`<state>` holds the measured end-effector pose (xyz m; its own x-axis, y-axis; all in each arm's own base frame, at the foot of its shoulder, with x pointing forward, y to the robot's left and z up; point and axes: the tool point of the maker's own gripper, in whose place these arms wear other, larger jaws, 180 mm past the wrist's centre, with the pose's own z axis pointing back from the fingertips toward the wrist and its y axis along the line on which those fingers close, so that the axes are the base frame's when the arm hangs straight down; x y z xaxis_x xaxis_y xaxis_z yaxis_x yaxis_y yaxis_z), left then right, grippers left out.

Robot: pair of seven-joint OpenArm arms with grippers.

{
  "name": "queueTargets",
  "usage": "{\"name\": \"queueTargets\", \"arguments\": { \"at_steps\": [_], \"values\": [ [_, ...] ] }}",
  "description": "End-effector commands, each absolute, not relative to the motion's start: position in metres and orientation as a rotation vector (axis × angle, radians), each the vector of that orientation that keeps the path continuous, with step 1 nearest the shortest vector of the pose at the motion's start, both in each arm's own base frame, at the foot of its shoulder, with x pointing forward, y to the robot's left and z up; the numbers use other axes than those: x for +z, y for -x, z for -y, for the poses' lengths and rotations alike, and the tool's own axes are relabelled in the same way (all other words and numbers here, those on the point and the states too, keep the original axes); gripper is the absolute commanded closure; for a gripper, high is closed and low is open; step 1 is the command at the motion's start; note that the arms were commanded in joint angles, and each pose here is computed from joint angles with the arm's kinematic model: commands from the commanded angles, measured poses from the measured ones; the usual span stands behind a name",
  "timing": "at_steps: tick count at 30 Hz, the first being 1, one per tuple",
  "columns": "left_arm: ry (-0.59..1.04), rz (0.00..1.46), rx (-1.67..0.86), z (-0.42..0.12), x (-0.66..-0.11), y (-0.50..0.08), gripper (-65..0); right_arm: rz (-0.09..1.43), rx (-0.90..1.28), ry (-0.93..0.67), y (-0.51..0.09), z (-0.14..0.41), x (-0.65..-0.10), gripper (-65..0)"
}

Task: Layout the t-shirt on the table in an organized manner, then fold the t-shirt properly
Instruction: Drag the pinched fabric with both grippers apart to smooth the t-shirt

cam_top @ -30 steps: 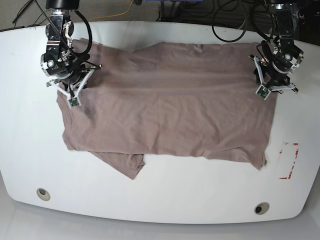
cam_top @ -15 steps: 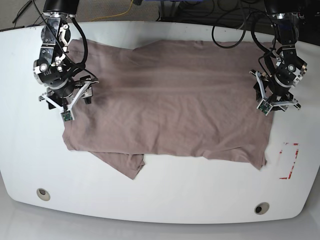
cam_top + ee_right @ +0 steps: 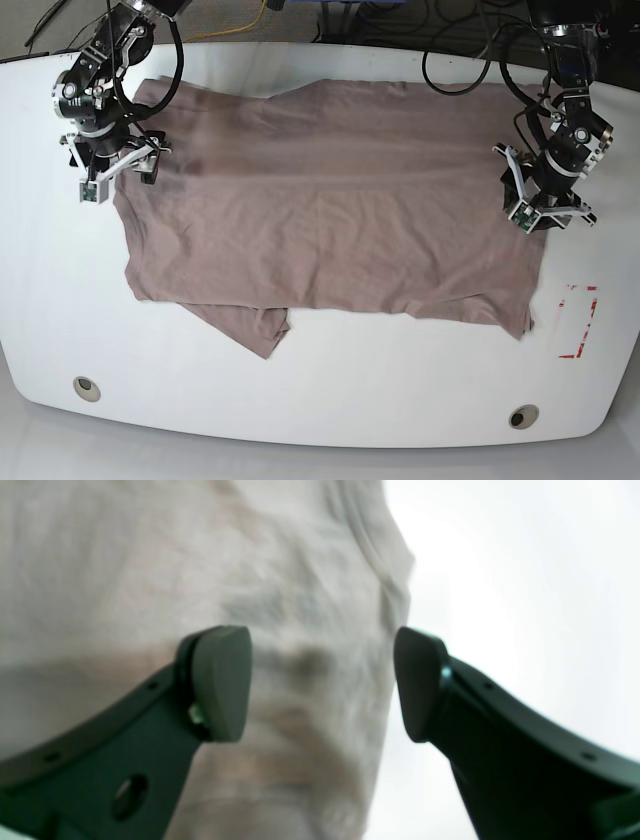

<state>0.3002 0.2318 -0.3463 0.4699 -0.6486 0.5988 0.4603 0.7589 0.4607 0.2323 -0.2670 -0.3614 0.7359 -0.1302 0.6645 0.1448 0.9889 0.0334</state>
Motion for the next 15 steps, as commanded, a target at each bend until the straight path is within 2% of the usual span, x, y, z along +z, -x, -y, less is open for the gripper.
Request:
{"name": "queueTargets", "arguments": {
  "at_steps": [1, 6, 15],
  "values": [
    [-0.26, 0.885, -0.692, -0.232, -0.334, -0.307, -27.4, 0.792, -0.162, -0.017, -0.232, 0.267, -0.349, -43.1],
    [-0.236, 0.877, -0.715, -0.222, -0.341, -0.307, -27.4, 0.821, -0.262, -0.099, -0.211, 0.272, -0.348, -43.1],
    [-0.206, 0.876, -0.746, -0.207, -0.345, -0.307, -27.4, 0.797, -0.379, -0.134, -0.172, 0.285, -0.353, -43.1]
  ]
}}
